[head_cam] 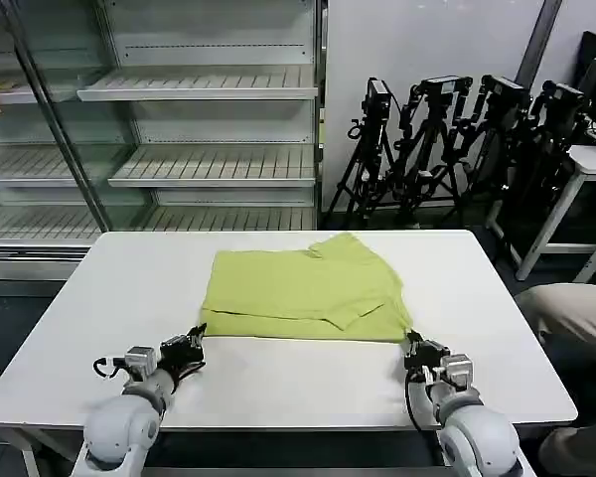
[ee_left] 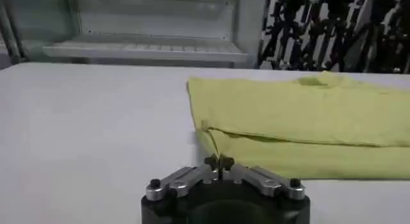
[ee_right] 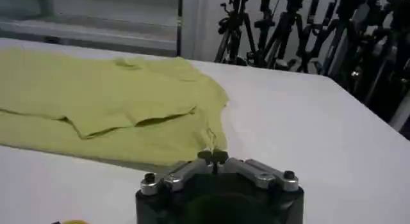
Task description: Fold and organize the clothes.
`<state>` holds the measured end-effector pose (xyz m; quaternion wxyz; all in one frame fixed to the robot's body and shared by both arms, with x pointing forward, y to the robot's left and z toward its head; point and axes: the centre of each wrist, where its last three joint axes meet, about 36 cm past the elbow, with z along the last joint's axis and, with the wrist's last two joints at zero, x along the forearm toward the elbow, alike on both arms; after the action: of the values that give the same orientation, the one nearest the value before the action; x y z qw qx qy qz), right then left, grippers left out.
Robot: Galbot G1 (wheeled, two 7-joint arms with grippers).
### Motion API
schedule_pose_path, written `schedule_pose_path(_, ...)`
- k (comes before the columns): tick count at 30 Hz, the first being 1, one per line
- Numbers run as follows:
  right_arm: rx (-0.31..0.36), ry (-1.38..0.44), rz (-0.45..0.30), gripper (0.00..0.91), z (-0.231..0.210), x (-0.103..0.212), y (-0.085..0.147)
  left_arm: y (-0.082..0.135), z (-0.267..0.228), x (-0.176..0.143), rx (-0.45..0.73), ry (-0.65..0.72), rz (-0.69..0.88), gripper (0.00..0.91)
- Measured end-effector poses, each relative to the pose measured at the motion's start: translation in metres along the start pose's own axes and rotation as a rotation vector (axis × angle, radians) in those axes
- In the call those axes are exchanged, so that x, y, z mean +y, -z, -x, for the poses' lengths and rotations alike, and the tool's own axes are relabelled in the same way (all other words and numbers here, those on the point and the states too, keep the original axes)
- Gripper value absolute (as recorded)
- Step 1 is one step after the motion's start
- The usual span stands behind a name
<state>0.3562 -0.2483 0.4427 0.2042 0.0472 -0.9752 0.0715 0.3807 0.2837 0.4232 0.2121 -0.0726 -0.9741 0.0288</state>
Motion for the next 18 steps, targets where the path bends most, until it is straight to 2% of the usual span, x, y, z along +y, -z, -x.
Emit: schedule_pose_path(18, 0.008, -0.024, -0.061, 0.000, -0.098, 0.019, -0.013, -0.018, -0.086, 0.000, 0.026, 0.001, -0.005, 0.020)
